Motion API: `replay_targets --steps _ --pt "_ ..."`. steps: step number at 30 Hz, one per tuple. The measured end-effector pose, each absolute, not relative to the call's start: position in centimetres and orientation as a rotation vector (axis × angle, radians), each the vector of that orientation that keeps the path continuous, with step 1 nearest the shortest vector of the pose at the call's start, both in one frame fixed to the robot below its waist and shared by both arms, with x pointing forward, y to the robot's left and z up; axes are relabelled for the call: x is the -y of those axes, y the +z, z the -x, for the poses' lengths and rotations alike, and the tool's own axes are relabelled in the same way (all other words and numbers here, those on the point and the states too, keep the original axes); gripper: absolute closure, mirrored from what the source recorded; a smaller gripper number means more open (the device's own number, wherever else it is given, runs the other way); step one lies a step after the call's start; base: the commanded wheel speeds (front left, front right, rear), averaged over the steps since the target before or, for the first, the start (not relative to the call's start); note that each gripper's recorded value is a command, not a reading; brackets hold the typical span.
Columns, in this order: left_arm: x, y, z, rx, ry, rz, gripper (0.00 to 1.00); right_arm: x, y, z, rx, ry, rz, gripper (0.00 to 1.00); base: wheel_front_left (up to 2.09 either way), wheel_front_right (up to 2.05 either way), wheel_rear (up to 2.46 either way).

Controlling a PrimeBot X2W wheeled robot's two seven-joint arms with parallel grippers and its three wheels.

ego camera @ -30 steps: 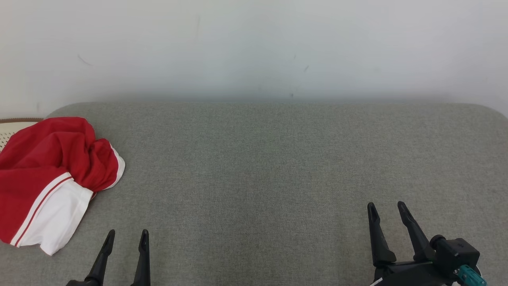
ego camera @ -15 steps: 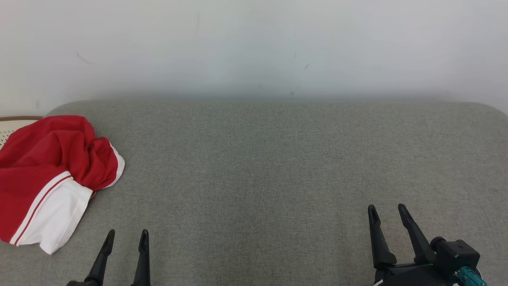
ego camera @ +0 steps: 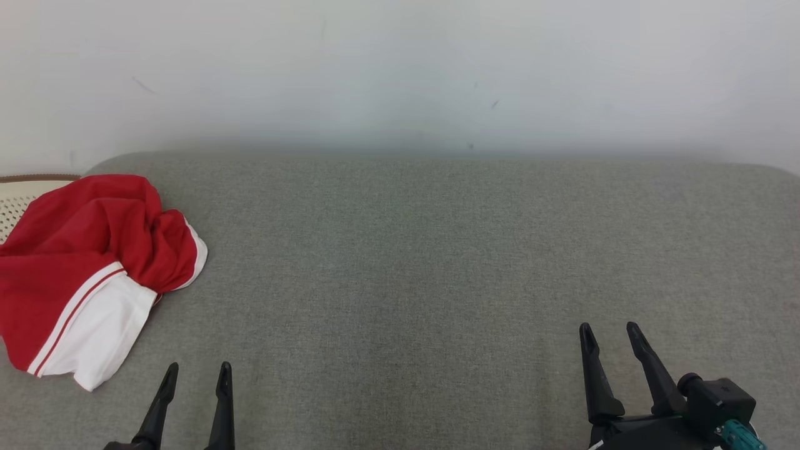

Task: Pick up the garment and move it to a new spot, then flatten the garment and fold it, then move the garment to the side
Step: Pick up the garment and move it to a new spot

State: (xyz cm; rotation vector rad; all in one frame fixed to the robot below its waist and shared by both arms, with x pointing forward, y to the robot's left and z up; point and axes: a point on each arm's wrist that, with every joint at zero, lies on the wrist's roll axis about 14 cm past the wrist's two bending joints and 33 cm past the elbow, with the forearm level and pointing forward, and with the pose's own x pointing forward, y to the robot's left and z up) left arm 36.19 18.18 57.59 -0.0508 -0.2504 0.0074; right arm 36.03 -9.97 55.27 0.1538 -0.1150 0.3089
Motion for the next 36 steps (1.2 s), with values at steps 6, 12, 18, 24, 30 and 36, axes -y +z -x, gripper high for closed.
replay_targets --steps 6,12,18,24,30,36 --pt "-19.1 57.5 -35.7 0.247 0.039 0.050 0.00 8.9 55.0 -36.3 0.106 0.341 -0.156 0.00 0.00 0.00 0.00" --pt "-20.8 57.6 -34.9 0.253 0.098 0.052 0.00 7.2 54.7 -36.7 0.087 0.392 -0.156 0.00 0.00 0.00 0.00" --pt "-23.6 57.6 -33.5 0.256 0.198 0.037 0.00 5.0 54.8 -37.3 0.087 0.456 -0.155 0.00 0.00 0.00 0.00" --pt "-26.5 57.8 -31.5 0.261 0.300 0.018 0.00 2.7 54.5 -37.4 0.074 0.527 -0.160 0.00 0.00 0.00 0.00" --pt "-28.9 58.0 -29.1 0.267 0.386 0.000 0.00 0.1 54.3 -37.3 0.063 0.602 -0.164 0.00 0.00 0.00 0.00" --pt "-30.7 58.2 -26.8 0.274 0.460 -0.012 0.00 -2.3 54.4 -37.0 0.062 0.673 -0.172 0.00 0.00 0.00 0.00"
